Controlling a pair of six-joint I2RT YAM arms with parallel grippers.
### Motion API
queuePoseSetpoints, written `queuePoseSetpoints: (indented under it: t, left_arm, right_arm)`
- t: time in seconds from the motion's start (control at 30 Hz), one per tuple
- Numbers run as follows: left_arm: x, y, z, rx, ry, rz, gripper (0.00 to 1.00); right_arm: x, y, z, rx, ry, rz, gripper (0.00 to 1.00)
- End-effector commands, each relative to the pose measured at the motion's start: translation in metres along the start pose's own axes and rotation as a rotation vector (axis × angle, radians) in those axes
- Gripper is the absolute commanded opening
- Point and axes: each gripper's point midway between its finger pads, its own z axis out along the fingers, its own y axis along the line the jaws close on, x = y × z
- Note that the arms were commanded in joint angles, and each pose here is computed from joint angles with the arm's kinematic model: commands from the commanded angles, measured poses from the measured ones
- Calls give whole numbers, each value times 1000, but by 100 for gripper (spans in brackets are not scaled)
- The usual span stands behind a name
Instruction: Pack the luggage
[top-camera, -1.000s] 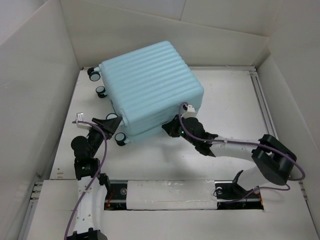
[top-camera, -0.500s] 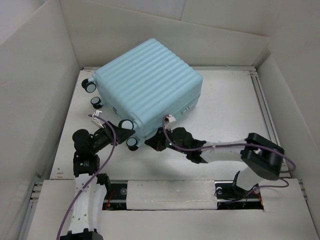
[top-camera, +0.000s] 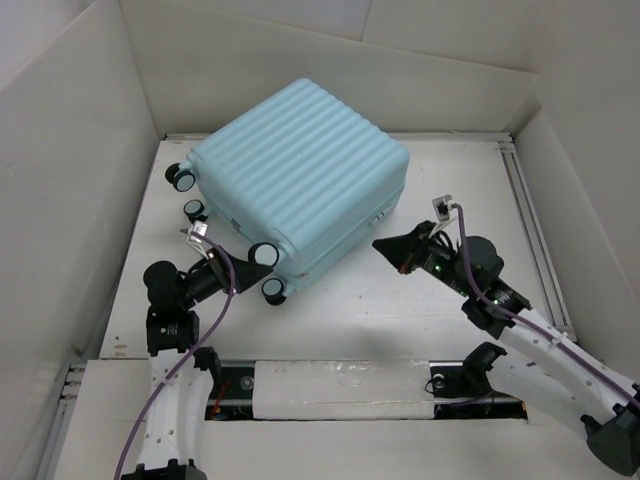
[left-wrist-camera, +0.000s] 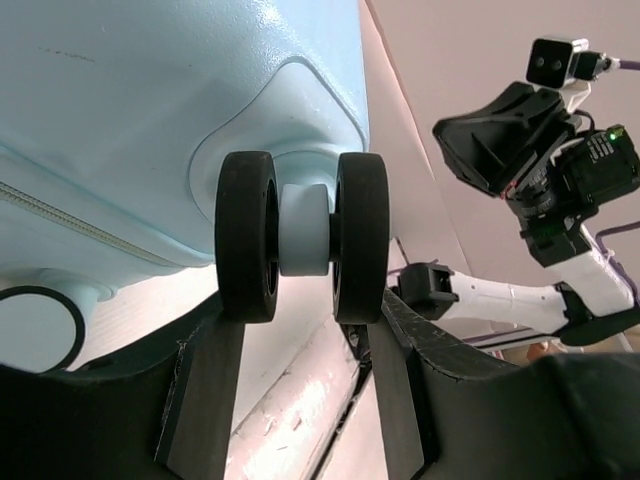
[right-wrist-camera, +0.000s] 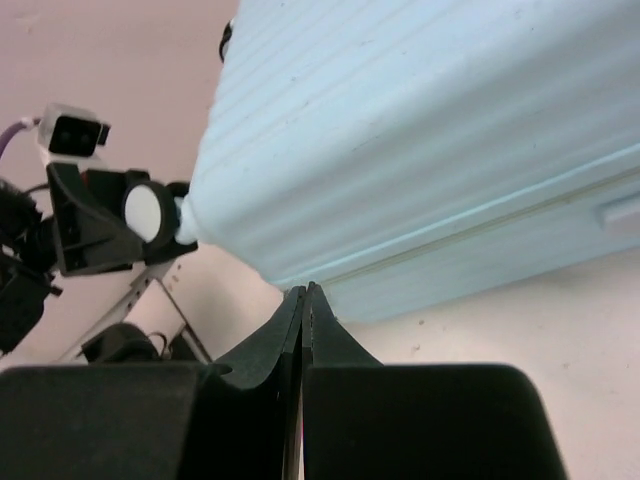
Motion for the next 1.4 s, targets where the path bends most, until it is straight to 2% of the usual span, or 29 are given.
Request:
queuePoseSetpoints:
  t: [0.0,0.07,0.1,0.17,0.23,0.37,0.4,0.47,0.53,0.63,0.67,0.7,0.73,0.9,0.93,1.03,1.1,1.13,1.17,1.2,1.27,1.3,1.33,1.37]
  left_arm:
    - [-40,-41,-4,71,-144,242,27]
    - [-58,-25,-7,-76,-227,278,39]
    - [-56,-6,-13,-191,-226,292,52]
    - [-72,-1,-24,-293,-318,322,64]
    - [-71,-7,-29,-287,-342,346,73]
    - [-77,-19,-36,-294,-398,357,88]
    - [-79,-21,-36,-287,-404,355,97]
    - [-79,-13,-33,-304,-387,330,97]
    - [-76,8,-22,-333,-302,283,97]
    - [-63,22,-7,-276,-203,243,90]
    - [-61,27,-3,-264,-189,202,83]
    - [-61,28,-1,-233,-198,217,81]
    - [-60,26,1,-210,-199,215,79]
    - [-61,10,5,-125,-182,229,77]
    - [-64,4,6,-106,-184,241,77]
    - [-73,0,8,-106,-199,255,79]
    - [-96,-21,7,-91,-260,297,80]
    - [-108,-27,8,-97,-284,298,82]
    - [-133,-62,6,-54,-331,361,82]
    - [-146,-78,7,-36,-344,364,83]
    - [-186,-94,14,-49,-394,352,83]
    - [-216,-130,11,-24,-448,409,83]
    - [-238,-131,15,-62,-472,392,83]
    - [-261,-100,34,-134,-421,356,82]
  right_arm:
    - [41,1,-12,-29,169,-15,0]
    - [70,1,-5,-16,248,-13,1]
    - [78,-2,0,6,262,-16,5]
    - [93,-8,10,39,306,-19,22]
    - [84,-7,20,61,274,-28,38]
    - [73,-41,35,172,251,-53,44]
    - [70,-47,38,180,255,-55,44]
    - [63,-69,41,215,260,-42,45]
    - [55,-92,48,257,251,-44,47]
    - [44,-108,63,260,262,-41,51]
    - [37,-116,65,260,260,-27,51]
    - [17,-114,76,248,222,-34,51]
    - [16,-126,82,270,229,-34,51]
    - [-65,-171,100,306,96,-13,56]
    - [-93,-168,104,284,51,-31,57]
    - [-131,-177,91,301,-26,-17,57]
    - [-147,-156,77,284,-71,-86,57]
    - [-135,-162,68,326,-70,-94,58]
    - [-132,-158,62,337,-75,-112,60]
    - [-134,-148,49,340,-96,-134,60]
    - [-100,-149,37,355,-31,-142,60]
    - [-98,-138,27,354,-38,-161,60]
    - [-87,-137,20,367,-18,-162,60]
    - [-75,-130,16,358,0,-162,60]
